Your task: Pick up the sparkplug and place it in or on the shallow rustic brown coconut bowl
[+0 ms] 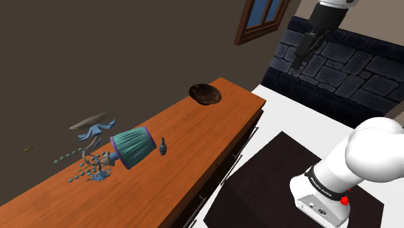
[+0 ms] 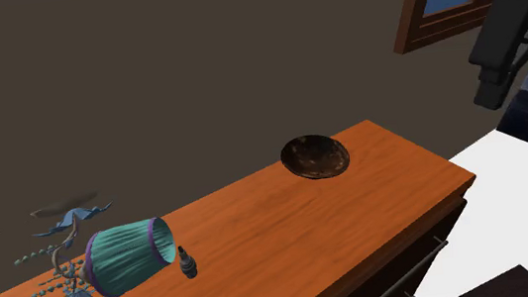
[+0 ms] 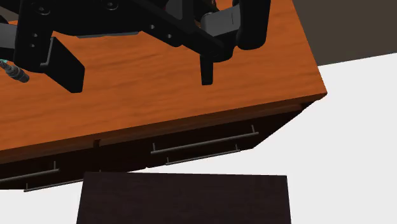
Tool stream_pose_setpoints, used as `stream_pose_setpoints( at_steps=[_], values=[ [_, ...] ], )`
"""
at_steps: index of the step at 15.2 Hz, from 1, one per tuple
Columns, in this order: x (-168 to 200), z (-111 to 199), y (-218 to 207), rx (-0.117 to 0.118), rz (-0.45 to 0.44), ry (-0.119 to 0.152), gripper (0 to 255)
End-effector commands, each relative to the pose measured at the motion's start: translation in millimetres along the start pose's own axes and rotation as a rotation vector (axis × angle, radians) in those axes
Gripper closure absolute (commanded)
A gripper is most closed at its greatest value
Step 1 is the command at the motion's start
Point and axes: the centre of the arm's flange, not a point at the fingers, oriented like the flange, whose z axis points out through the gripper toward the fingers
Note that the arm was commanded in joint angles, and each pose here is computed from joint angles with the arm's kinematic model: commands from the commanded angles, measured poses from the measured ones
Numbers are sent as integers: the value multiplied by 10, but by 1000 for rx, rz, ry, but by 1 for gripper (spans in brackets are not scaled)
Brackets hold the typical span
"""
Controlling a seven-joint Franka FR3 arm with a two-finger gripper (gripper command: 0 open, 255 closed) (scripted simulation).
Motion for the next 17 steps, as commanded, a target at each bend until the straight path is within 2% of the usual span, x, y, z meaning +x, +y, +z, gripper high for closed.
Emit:
stream_pose_setpoints(
  at_steps=[1, 17],
  values=[
    [0, 0, 0, 0, 0, 0, 0],
    [382, 1343, -1454, 6, -161, 229, 0]
  ],
)
